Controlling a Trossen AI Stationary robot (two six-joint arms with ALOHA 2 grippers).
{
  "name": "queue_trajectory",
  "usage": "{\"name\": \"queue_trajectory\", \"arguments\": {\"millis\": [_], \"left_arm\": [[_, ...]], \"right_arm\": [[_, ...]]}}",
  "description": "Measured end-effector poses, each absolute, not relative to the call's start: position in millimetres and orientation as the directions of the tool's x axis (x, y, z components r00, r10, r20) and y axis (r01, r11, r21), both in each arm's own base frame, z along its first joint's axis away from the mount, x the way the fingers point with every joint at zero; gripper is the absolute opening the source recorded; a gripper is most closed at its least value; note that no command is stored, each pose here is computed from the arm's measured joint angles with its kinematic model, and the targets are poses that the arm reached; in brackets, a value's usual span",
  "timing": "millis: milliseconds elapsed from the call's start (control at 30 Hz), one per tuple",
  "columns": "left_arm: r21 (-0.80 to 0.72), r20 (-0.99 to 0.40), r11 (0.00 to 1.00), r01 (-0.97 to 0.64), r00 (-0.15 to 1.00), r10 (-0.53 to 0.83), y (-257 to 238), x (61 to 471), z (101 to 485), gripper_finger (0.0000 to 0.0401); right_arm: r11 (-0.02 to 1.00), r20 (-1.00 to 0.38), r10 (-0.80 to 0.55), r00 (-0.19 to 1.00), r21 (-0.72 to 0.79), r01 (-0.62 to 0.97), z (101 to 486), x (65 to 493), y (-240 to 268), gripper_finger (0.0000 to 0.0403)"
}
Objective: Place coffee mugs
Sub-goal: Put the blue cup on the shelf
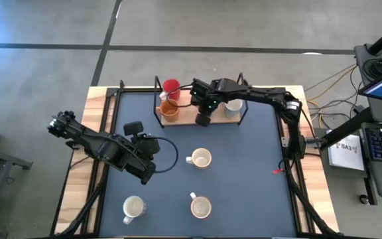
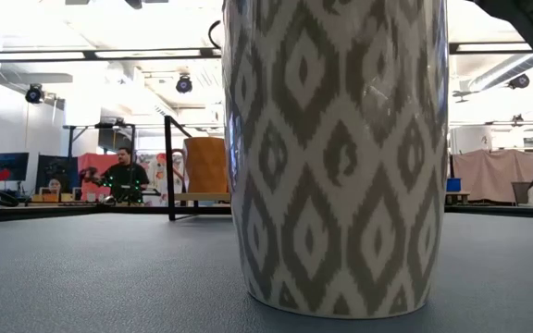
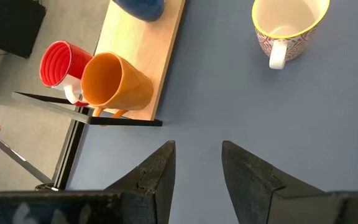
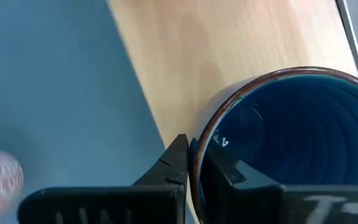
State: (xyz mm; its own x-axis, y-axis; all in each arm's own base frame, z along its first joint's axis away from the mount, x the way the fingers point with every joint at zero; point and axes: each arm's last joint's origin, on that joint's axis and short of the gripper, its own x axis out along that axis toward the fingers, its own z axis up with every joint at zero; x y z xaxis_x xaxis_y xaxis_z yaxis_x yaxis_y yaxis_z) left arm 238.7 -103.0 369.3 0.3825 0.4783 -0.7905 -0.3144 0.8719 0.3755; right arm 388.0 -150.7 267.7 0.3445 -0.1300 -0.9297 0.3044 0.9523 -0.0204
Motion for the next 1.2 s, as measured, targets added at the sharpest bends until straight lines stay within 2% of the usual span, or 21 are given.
{"name": "queue_trajectory", "arguments": {"millis": [400,833,1200], "left_arm": [[0.375,-0.79,0.872,-0.315,0.383,0.478,-103.0,238.8,369.3,0.0114],[0.375,-0.79,0.872,-0.316,0.383,0.478,-103.0,238.8,369.3,0.0114],[0.374,-0.79,0.872,-0.316,0.384,0.478,-103.0,238.9,369.3,0.0114]], "right_arm": [[0.986,-0.942,-0.142,0.304,-0.108,0.127,270.0,371.9,-174.2,0.0014],[0.986,-0.935,-0.165,0.314,-0.144,0.09,270.8,363.5,-194.7,0.0013],[0.979,-0.918,-0.195,0.344,-0.164,0.117,272.4,361.6,-206.3,0.0013]]}}
